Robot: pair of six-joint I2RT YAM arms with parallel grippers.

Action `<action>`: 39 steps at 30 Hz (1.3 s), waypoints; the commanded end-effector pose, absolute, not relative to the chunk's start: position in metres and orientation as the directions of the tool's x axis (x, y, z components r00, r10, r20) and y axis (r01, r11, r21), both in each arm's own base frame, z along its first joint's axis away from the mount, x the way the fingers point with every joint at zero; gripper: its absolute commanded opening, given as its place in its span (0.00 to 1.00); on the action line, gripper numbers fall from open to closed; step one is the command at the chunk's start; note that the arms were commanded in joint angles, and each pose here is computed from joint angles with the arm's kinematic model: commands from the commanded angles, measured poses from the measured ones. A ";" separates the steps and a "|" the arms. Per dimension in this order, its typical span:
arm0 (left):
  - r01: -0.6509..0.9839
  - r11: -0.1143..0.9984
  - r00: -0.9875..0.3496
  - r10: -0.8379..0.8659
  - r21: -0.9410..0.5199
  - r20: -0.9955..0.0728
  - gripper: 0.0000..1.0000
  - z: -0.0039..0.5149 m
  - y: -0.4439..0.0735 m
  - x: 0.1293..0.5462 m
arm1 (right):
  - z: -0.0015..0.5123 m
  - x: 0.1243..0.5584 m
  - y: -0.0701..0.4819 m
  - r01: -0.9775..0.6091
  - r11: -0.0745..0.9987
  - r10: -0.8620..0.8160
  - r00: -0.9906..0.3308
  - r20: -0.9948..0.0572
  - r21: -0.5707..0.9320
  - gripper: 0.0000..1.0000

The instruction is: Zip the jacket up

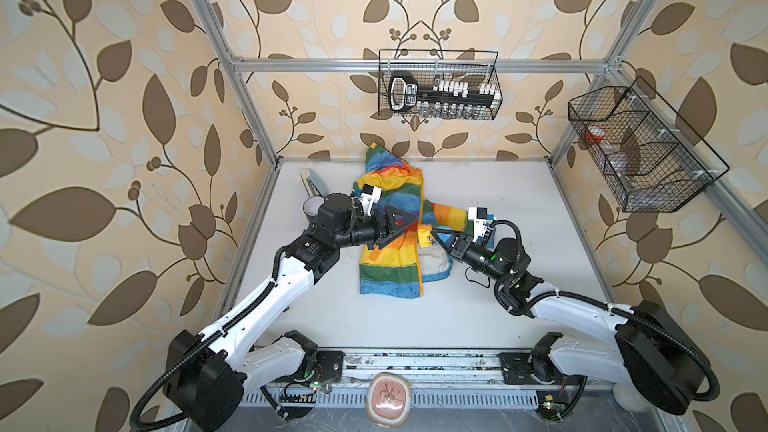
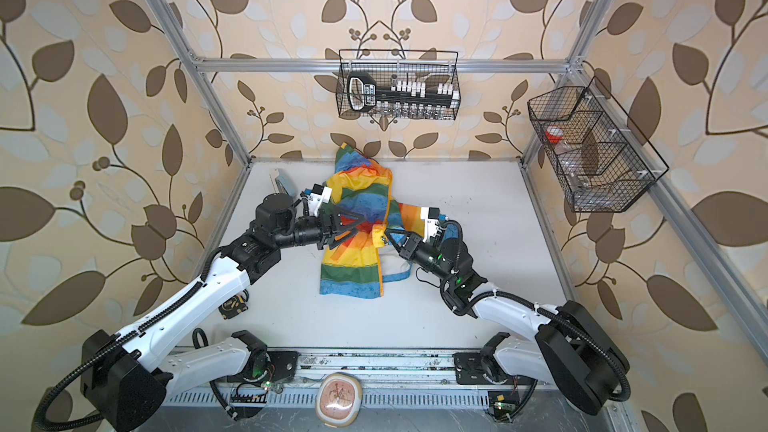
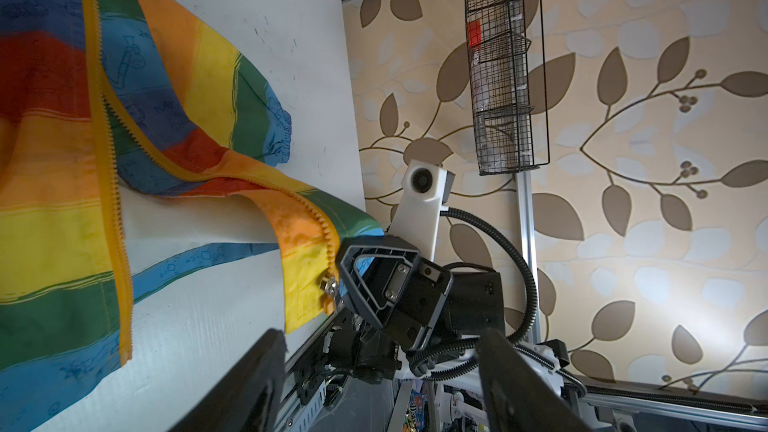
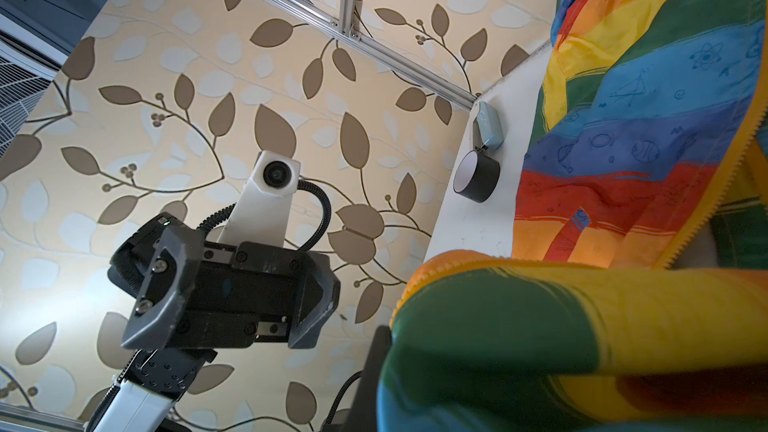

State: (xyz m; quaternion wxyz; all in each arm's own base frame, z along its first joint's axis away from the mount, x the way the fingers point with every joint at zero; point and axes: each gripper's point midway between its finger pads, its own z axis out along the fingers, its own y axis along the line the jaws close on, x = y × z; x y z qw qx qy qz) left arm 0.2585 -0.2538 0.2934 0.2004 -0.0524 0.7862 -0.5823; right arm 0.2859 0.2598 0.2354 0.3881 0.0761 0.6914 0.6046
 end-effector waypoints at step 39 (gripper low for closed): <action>0.029 0.024 -0.906 -0.421 -0.999 -0.036 0.45 0.285 -0.308 0.252 | 0.281 0.299 0.234 -0.352 0.468 0.743 -0.340 -0.576 0.811 0.00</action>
